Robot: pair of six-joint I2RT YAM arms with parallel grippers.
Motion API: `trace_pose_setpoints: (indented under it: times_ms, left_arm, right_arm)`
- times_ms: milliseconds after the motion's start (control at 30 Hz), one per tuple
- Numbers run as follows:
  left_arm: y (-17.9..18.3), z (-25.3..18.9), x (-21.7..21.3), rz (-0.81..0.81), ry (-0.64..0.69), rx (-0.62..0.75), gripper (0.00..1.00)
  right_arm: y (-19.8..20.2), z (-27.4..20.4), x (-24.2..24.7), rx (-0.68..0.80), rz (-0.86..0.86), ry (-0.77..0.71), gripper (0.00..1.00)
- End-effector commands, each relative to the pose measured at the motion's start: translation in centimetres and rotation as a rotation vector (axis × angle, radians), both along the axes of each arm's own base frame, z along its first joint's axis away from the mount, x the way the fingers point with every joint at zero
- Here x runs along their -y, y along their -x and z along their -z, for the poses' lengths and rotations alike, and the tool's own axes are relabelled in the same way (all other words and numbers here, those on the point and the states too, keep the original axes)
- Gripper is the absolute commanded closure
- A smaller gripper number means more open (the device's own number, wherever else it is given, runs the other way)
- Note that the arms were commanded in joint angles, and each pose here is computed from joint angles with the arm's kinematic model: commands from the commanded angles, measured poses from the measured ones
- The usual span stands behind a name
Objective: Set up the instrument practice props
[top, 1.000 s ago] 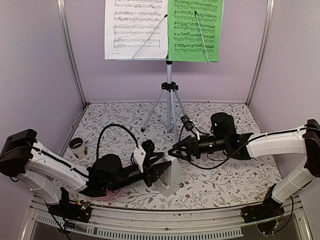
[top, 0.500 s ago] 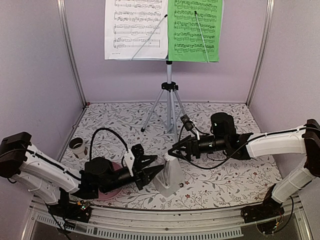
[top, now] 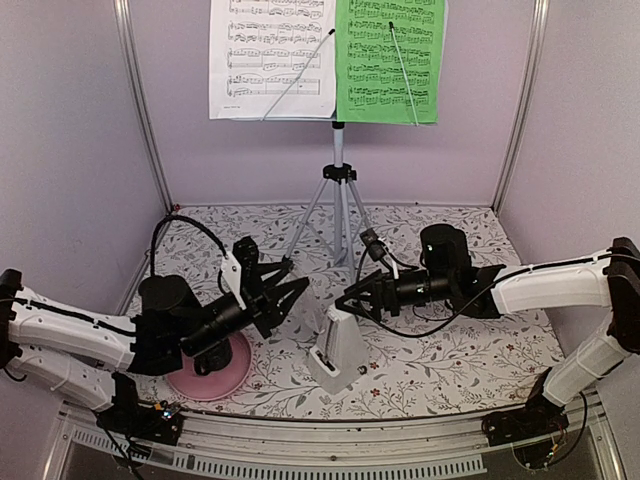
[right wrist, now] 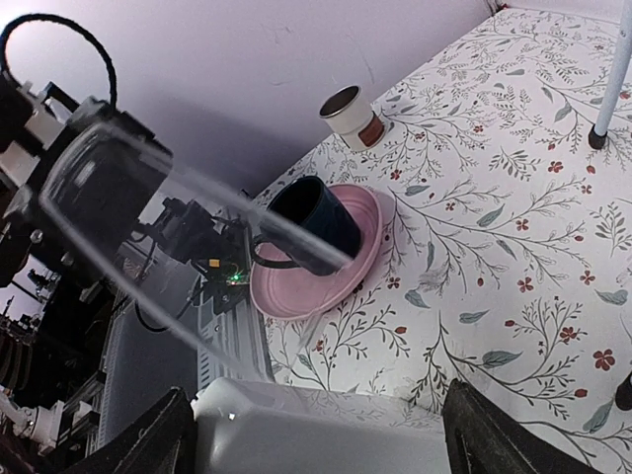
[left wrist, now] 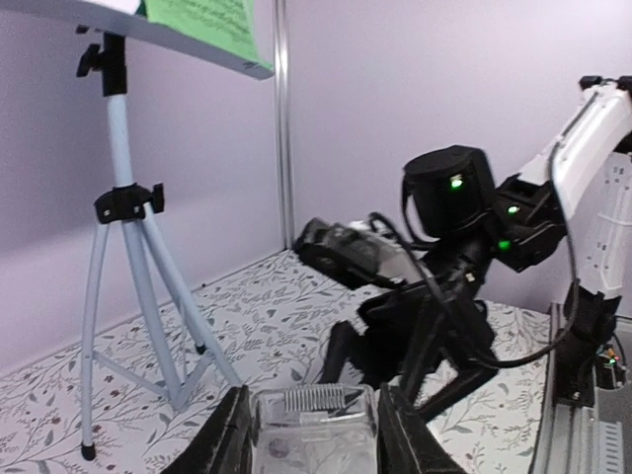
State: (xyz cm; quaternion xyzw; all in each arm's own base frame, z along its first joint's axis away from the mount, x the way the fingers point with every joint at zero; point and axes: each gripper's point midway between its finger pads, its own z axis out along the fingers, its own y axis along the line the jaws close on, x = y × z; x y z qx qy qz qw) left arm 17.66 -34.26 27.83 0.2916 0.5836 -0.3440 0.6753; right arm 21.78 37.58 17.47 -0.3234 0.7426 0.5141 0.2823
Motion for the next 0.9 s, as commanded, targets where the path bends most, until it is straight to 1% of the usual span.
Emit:
trace_pose_setpoints:
  times_ms: [0,100,200,300,400,533,867]
  left_arm:
    - [-5.4,2.2,-2.3,-0.129,-0.114,-0.095,0.89]
    - [-8.6,3.6,-3.8,-0.199,-0.220,-0.152,0.90]
    - [-11.4,4.6,-5.2,-0.234,-0.290,-0.215,0.90]
    - [-14.0,5.9,-6.1,-0.257,-0.369,-0.263,0.91]
    - [-16.4,8.4,-6.7,-0.254,-0.450,-0.355,0.92]
    - [-18.4,12.1,-6.9,-0.256,-0.557,-0.437,0.92]
    - [-23.0,16.9,-5.2,-0.211,-0.668,-0.528,0.90]
  right_arm:
    - [0.5,11.7,5.1,-0.183,0.119,0.390,0.13]
    - [0.5,11.6,5.1,-0.177,0.118,0.388,0.13]
    - [0.6,11.7,5.1,-0.179,0.118,0.387,0.13]
    - [0.5,11.5,4.9,-0.179,0.117,0.379,0.13]
    - [0.4,11.2,4.7,-0.174,0.109,0.373,0.13]
    - [0.3,11.0,4.6,-0.165,0.106,0.367,0.13]
    - [0.3,10.6,4.4,-0.169,0.101,0.355,0.12]
